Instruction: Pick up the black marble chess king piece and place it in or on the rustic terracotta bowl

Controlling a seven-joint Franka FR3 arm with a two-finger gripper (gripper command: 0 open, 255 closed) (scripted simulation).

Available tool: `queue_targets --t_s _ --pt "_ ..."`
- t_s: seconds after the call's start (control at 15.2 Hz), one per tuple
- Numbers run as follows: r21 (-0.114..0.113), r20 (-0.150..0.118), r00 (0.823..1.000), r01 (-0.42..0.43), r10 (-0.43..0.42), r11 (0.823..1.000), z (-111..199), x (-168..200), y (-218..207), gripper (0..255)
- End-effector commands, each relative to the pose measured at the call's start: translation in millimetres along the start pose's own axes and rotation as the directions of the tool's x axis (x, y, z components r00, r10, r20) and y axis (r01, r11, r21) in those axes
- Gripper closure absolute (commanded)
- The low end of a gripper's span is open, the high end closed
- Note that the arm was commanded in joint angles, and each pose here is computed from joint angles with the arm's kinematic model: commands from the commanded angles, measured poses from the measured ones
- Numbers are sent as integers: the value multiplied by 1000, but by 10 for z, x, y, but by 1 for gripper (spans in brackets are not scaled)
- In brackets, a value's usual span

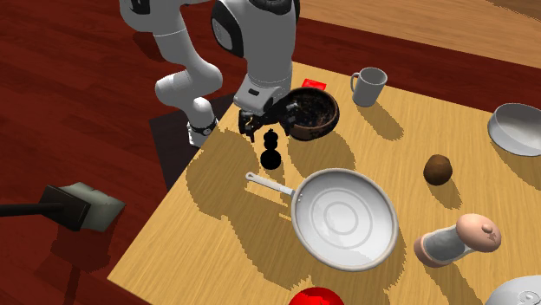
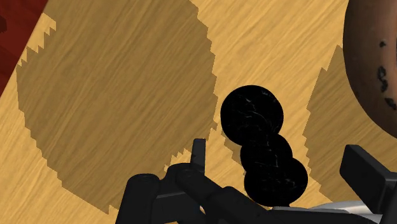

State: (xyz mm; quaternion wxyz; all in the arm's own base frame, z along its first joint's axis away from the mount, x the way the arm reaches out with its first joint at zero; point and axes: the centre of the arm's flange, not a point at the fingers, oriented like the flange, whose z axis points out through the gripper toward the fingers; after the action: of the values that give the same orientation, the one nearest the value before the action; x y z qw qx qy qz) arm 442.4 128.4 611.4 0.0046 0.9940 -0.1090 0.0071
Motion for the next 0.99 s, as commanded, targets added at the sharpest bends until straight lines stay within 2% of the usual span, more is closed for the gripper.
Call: queue_targets --t_s 0.0,0.07,0.66,0.92 --pt "0 0 1000 0 0 1000 0 0 0 0" --pt "0 0 1000 0 0 1000 0 0 0 255" --pt "0 0 1000 0 0 1000 0 0 0 255" --pt "0 0 1000 0 0 1000 -211 3 2 255"
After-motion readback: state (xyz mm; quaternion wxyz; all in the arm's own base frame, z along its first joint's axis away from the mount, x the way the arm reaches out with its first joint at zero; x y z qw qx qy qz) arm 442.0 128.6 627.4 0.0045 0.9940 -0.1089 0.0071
